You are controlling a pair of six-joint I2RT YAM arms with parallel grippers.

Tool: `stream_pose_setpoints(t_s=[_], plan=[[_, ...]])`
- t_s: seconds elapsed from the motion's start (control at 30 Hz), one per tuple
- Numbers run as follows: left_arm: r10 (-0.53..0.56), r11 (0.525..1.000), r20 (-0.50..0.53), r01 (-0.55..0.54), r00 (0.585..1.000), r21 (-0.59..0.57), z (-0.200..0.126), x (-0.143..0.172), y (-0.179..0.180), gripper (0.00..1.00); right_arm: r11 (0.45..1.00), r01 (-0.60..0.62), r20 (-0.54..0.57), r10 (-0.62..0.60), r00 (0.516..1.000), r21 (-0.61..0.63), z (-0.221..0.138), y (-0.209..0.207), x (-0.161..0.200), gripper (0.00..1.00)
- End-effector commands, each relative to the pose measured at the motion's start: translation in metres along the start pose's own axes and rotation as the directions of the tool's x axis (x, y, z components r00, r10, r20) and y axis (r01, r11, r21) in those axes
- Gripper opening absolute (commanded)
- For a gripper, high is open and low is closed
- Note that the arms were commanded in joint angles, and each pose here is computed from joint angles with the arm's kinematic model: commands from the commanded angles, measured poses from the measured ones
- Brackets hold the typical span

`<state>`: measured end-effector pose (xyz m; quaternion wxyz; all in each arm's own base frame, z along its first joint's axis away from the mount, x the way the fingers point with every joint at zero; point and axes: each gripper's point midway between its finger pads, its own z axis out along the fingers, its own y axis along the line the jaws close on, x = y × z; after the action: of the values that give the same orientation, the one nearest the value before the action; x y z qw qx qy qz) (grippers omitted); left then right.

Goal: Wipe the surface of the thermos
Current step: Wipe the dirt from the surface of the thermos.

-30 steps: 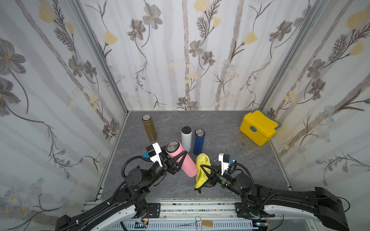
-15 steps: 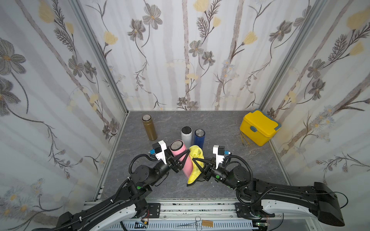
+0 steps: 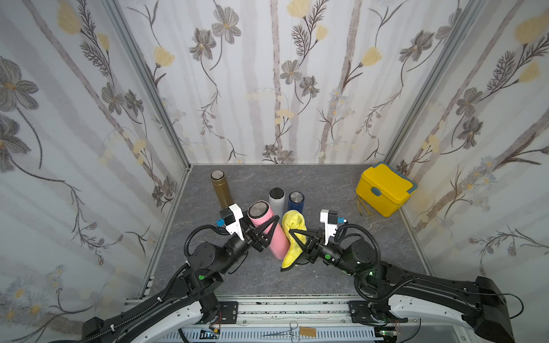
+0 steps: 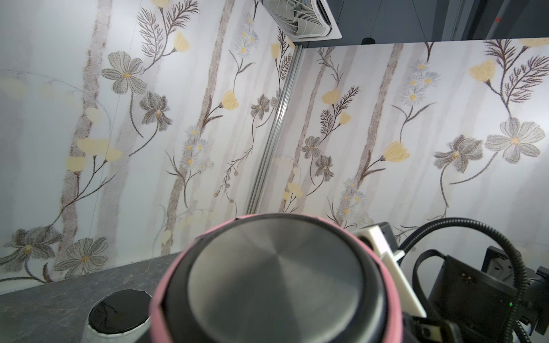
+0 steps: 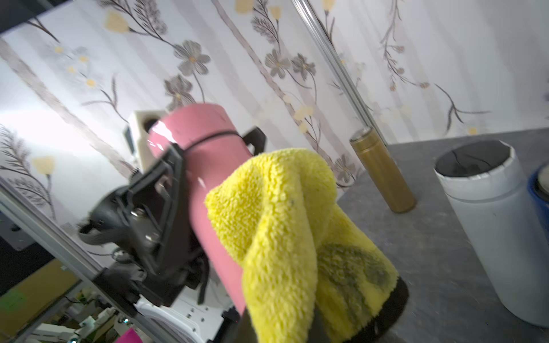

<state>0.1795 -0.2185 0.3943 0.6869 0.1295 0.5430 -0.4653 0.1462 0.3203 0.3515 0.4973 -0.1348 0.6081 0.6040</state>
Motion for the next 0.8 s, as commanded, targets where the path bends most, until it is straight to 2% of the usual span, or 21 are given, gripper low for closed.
stream_pose_setpoints(t_s=[0.0, 0.07, 0.1, 0.13, 0.2, 0.27, 0.37, 0.47, 0.6, 0.77], plan=[[-0.03, 0.998, 0.069, 0.026, 0.997, 0.048, -0.006, -0.015, -0.008, 0.0, 1.0, 0.016, -0.047, -0.017, 0.999, -0.004, 0.006, 0.004, 0.006, 0.0], [-0.039, 0.997, 0.048, 0.036, 0.998, 0.069, -0.001, -0.012, -0.012, 0.0, 1.0, 0.023, -0.063, -0.024, 0.998, -0.015, 0.011, 0.005, 0.012, 0.0], [-0.036, 0.998, 0.019, 0.036, 0.999, 0.043, 0.005, -0.013, -0.011, 0.0, 1.0, 0.022, -0.07, -0.023, 0.997, -0.016, 0.013, 0.004, 0.017, 0.0], [-0.033, 0.999, -0.053, 0.032, 0.998, -0.008, 0.011, -0.004, -0.004, 0.0, 1.0, 0.016, -0.08, -0.017, 0.997, -0.019, 0.014, 0.002, 0.023, 0.0], [-0.059, 0.996, -0.11, 0.051, 0.992, -0.068, 0.014, -0.001, 0.002, 0.0, 1.0, 0.002, -0.113, -0.005, 0.994, -0.031, 0.014, -0.003, 0.042, 0.0], [-0.105, 0.992, -0.095, 0.098, 0.99, -0.079, 0.006, -0.007, 0.003, 0.0, 1.0, -0.011, -0.154, 0.007, 0.988, -0.023, 0.007, -0.017, 0.067, 0.0], [-0.125, 0.992, -0.105, 0.123, 0.987, -0.029, -0.003, -0.012, -0.007, 0.0, 0.998, -0.037, -0.141, 0.03, 0.99, -0.044, -0.012, -0.029, 0.084, 0.0], [-0.132, 0.991, -0.129, 0.128, 0.983, -0.044, 0.0, -0.007, -0.005, 0.0, 0.998, -0.007, -0.114, 0.0, 0.994, -0.066, -0.016, -0.022, 0.073, 0.0], [-0.133, 0.991, -0.155, 0.127, 0.979, -0.048, 0.017, 0.003, -0.006, 0.0, 0.995, 0.043, -0.069, -0.049, 0.996, -0.095, -0.008, 0.005, 0.038, 0.0], [-0.137, 0.99, -0.137, 0.133, 0.981, -0.04, 0.035, 0.006, -0.007, 0.0, 0.993, 0.106, -0.035, -0.108, 0.994, -0.056, 0.002, 0.019, 0.004, 0.0]])
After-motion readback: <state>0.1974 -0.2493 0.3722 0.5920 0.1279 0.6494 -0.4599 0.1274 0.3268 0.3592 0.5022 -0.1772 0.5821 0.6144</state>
